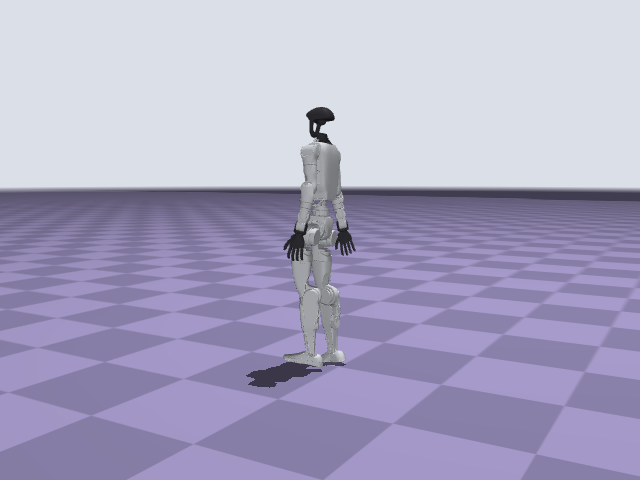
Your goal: Upper body actions
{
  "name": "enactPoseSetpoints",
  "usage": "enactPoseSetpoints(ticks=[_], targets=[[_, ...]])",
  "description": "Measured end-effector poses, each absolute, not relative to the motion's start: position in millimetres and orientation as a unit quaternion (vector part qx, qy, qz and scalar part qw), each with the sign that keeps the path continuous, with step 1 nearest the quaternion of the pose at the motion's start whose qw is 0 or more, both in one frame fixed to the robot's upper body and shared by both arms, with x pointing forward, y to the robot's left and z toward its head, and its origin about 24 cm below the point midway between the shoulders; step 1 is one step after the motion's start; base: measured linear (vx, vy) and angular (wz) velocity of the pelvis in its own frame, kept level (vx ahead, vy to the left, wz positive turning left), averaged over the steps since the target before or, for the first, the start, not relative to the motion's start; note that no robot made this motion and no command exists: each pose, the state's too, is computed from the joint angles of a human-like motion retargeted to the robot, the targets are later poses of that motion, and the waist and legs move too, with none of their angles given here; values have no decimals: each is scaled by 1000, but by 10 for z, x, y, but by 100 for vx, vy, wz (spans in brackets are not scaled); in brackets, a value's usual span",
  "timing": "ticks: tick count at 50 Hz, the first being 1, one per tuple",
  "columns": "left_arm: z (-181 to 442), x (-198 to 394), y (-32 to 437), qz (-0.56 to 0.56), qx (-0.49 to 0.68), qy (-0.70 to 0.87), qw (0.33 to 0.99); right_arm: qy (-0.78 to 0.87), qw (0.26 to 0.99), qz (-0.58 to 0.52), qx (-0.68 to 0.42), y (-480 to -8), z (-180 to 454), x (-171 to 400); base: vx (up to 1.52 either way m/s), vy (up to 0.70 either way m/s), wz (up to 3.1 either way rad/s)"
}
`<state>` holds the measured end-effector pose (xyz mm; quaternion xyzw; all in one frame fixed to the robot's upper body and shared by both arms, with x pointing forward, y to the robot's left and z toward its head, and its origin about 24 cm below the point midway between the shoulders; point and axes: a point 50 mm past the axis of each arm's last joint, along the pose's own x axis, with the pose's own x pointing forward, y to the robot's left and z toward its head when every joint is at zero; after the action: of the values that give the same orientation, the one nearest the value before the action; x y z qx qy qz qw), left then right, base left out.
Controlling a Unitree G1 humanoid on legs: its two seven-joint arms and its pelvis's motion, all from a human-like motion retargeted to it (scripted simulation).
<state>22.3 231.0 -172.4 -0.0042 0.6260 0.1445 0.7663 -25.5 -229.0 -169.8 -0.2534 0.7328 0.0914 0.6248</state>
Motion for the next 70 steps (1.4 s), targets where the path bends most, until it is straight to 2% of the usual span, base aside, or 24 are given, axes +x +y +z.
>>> enactPoseSetpoints(ticks=[5, 10, 20, 27, 37, 42, 50, 55, 64, 70], targets=[[-1730, 310, 2261, 149, -33, 615, 773, 744, 615, 86, -247, -2328, -1685, -315, -9, -6, -36], [-1755, 136, 2207, 128, -42, 650, 748, 736, 622, 112, -240, -2219, -1718, -283, -4, -10, -34], [-1754, -329, 2142, 81, 9, 721, 688, 688, 635, 173, -304, -2036, -1776, -54, -4, -9, -13], [-1745, -351, 2187, 75, 23, 727, 682, 670, 636, 211, -320, -2085, -1770, 105, -8, -7, 36], [-1752, -111, 2244, 92, 58, 704, 702, 671, 677, 123, -276, -2257, -1740, 211, -11, -2, 57], [-1726, -393, 2271, 108, 74, 728, 672, 656, 685, 125, -291, -2234, -1747, 200, 4, 5, -10], [-1682, -859, 2080, 131, 4, 774, 620, 677, 672, 128, -270, -2181, -1759, -26, 11, 16, -15], [-1702, -773, 2087, 138, -8, 761, 633, 702, 658, 105, -251, -2179, -1748, -222, 12, 19, -34], [-1752, -271, 2185, 145, -7, 714, 685, 704, 638, 133, -283, -2243, -1728, -310, 3, 12, -44], [-1735, 37, 2306, 104, 12, 705, 702, 699, 631, 147, -302, -2301, -1712, -351, -1, 2, -33]])
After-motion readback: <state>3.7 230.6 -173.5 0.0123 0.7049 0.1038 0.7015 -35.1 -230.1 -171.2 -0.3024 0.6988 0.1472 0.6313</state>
